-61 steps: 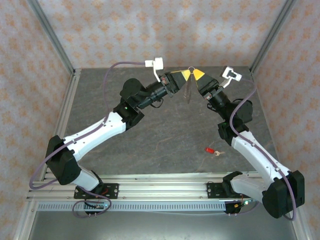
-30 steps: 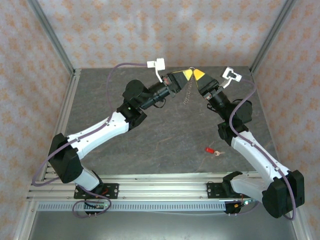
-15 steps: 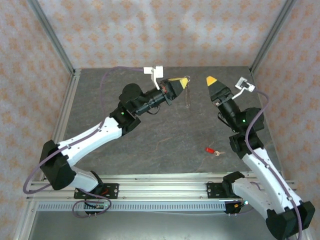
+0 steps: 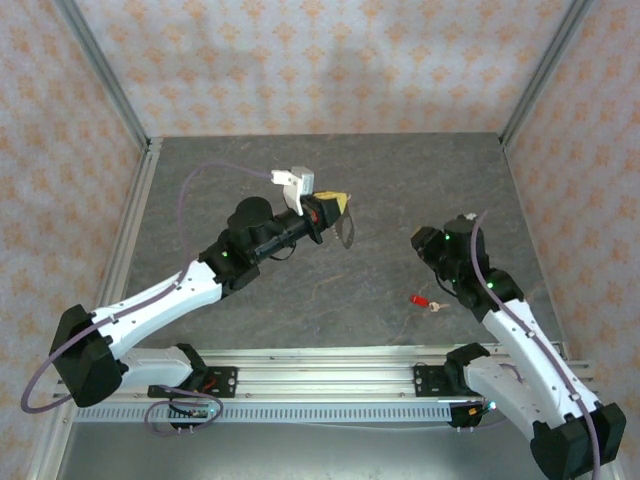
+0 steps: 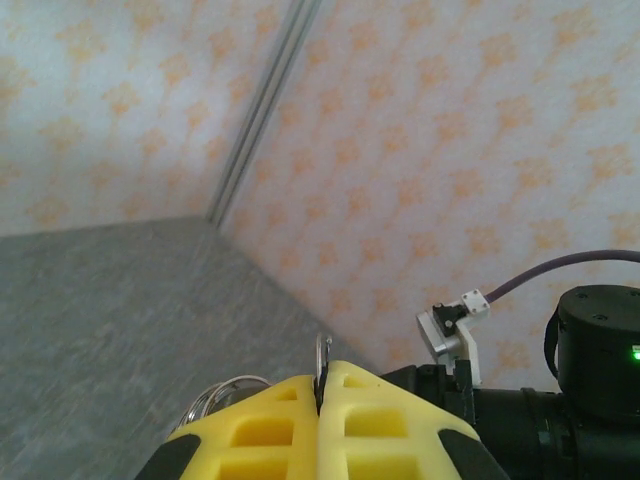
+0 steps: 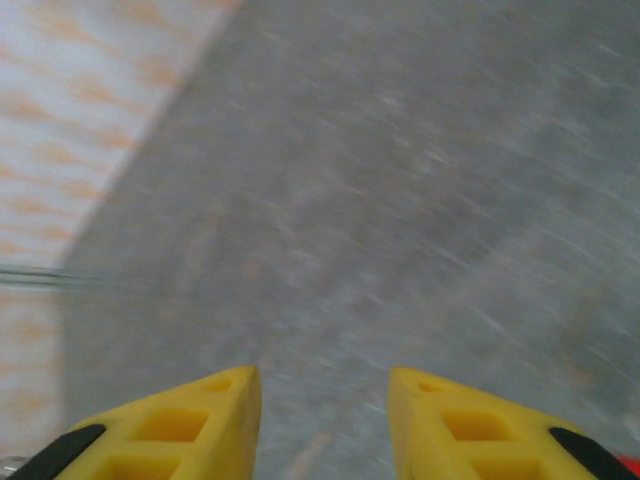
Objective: Put the keys on the keyring
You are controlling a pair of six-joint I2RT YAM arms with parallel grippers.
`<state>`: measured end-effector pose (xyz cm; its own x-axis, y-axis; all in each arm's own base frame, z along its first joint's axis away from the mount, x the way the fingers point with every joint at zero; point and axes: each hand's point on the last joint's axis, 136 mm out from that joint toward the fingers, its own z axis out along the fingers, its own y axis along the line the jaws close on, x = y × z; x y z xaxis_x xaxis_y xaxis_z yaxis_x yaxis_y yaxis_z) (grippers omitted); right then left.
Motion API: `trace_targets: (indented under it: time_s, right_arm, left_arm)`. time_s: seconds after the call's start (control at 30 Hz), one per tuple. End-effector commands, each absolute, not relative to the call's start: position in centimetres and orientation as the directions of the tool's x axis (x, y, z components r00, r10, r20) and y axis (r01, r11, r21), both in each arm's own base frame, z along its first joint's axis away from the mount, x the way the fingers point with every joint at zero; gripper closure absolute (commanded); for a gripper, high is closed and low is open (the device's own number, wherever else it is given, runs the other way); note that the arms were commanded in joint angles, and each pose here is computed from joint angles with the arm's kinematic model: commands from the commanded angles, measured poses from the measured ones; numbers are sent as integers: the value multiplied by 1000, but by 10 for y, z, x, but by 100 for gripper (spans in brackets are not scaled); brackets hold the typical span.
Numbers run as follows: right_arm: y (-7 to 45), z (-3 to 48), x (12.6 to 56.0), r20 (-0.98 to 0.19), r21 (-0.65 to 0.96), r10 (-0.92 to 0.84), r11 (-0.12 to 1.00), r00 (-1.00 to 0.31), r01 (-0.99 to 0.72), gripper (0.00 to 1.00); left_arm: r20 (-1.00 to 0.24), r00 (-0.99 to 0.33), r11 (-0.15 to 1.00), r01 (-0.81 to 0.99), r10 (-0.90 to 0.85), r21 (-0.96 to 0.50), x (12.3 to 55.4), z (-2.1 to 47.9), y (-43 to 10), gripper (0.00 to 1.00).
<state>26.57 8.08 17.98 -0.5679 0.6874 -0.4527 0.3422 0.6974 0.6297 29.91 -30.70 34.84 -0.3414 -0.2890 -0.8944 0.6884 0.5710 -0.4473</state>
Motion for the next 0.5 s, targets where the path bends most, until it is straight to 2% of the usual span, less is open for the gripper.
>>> trace_targets:
  time_s: [0.0, 0.2, 0.47]
  right_arm:
    - [58, 119, 230, -367, 457, 696, 713, -617, 532, 66]
    - [46, 67, 198, -259, 380, 786, 617, -562, 689, 67]
    - [32, 55, 188, -267, 343, 836, 548, -480, 763, 66]
  left_arm:
    - [-902, -283, 585, 690, -325, -427, 298, 358, -298, 100]
    - [-898, -287, 580, 689, -332, -435, 295, 352, -296, 100]
    - [-887, -296, 560, 692, -355, -455, 291, 347, -294, 100]
